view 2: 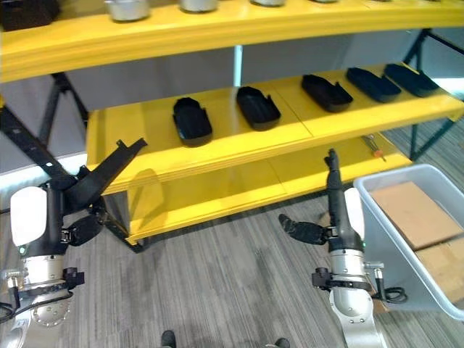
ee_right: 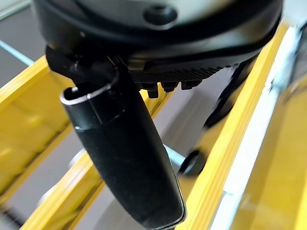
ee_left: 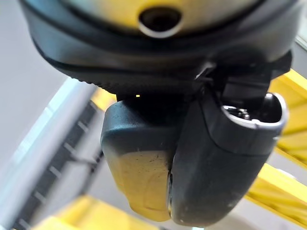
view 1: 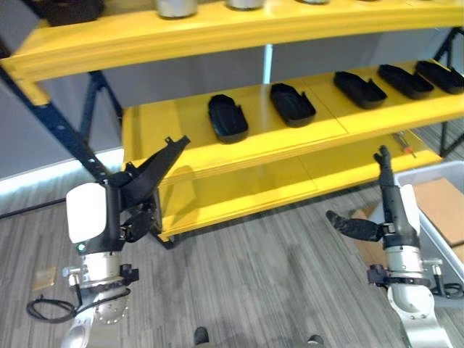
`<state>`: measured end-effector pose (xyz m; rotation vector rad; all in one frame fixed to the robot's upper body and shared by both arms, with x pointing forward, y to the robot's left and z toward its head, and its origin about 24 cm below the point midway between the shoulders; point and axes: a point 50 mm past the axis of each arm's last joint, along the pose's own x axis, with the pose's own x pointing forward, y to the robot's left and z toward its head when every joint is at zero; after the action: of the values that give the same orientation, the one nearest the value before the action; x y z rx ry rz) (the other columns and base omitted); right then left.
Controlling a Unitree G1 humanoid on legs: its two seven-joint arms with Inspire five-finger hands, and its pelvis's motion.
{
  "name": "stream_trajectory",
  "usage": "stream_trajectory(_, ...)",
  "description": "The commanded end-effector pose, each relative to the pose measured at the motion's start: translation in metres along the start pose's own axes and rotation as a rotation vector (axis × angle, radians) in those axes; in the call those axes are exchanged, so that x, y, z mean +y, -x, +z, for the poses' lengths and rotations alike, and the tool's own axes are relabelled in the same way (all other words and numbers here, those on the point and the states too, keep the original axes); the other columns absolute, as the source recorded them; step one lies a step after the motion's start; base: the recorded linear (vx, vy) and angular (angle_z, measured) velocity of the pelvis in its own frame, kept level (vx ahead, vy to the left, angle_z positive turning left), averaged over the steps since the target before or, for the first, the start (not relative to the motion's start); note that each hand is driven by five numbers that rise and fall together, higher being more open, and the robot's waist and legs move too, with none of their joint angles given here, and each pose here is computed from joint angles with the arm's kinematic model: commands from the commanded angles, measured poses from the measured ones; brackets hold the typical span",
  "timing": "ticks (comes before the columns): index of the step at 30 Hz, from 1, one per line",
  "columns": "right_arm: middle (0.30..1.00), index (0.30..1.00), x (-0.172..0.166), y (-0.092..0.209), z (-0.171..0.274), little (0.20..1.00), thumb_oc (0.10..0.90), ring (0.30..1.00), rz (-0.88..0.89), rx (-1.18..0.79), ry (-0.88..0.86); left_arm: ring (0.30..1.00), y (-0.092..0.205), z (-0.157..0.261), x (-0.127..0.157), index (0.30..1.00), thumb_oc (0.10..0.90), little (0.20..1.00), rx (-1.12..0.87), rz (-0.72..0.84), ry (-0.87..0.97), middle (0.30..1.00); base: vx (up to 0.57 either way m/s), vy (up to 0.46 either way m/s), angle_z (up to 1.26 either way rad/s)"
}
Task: Move parts from the plastic box to the shelf.
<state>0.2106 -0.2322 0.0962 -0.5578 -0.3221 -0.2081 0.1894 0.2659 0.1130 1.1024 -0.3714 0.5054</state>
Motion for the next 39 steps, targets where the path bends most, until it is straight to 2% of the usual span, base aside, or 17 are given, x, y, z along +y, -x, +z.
stream_trajectory(1, 1.0, 1.0, -0.028, -0.022, 0.038, 1.0, 0.9, 1.0, -0.122, -0.249, 0.043, 0.3, -0.024, 0.031, 0.042, 0.3, 0.4, 0.3, -0.209, 0.273, 0.04, 0.3, 0.05, 0.193, 0.13)
stream_trajectory(5, 1.0, 1.0, -0.01, -0.028, 0.039, 1.0, 0.9, 1.0, -0.067, -0.243, 0.018, 0.3, -0.022, 0.022, 0.045, 0.3, 0.4, 0.3, -0.168, 0.28, -0.012, 0.3, 0.07, 0.253, -0.02)
stream_trajectory(16, 1.0, 1.0, -0.001, -0.022, 0.032, 1.0, 0.9, 1.0, -0.023, -0.203, 0.004, 0.3, -0.024, 0.014, 0.044, 0.3, 0.4, 0.3, -0.14, 0.248, -0.056, 0.3, 0.08, 0.236, 0.09)
stream_trajectory(24, 1.0, 1.0, -0.007, -0.015, 0.03, 1.0, 0.9, 1.0, 0.016, -0.199, -0.004, 0.3, -0.024, 0.022, 0.032, 0.3, 0.4, 0.3, -0.181, 0.18, -0.054, 0.3, 0.25, -0.077, 0.55)
stream_trajectory(32, 1.0, 1.0, -0.022, -0.005, 0.018, 1.0, 0.9, 1.0, -0.013, -0.134, -0.013, 0.3, -0.013, 0.017, 0.028, 0.3, 0.4, 0.3, -0.115, 0.154, 0.045, 0.3, 0.13, -0.134, 0.46)
stream_trajectory(37, 1.0, 1.0, -0.026, -0.008, 0.022, 1.0, 0.9, 1.0, -0.016, -0.162, 0.006, 0.3, -0.015, 0.019, 0.029, 0.3, 0.4, 0.3, -0.13, 0.154, 0.049, 0.3, 0.01, -0.032, 0.15)
stream_trajectory(39, 1.0, 1.0, -0.032, -0.006, 0.024, 1.0, 0.9, 1.0, -0.069, -0.169, -0.002, 0.3, -0.012, 0.017, 0.038, 0.3, 0.4, 0.3, -0.124, 0.199, 0.046, 0.3, 0.18, 0.262, 0.43)
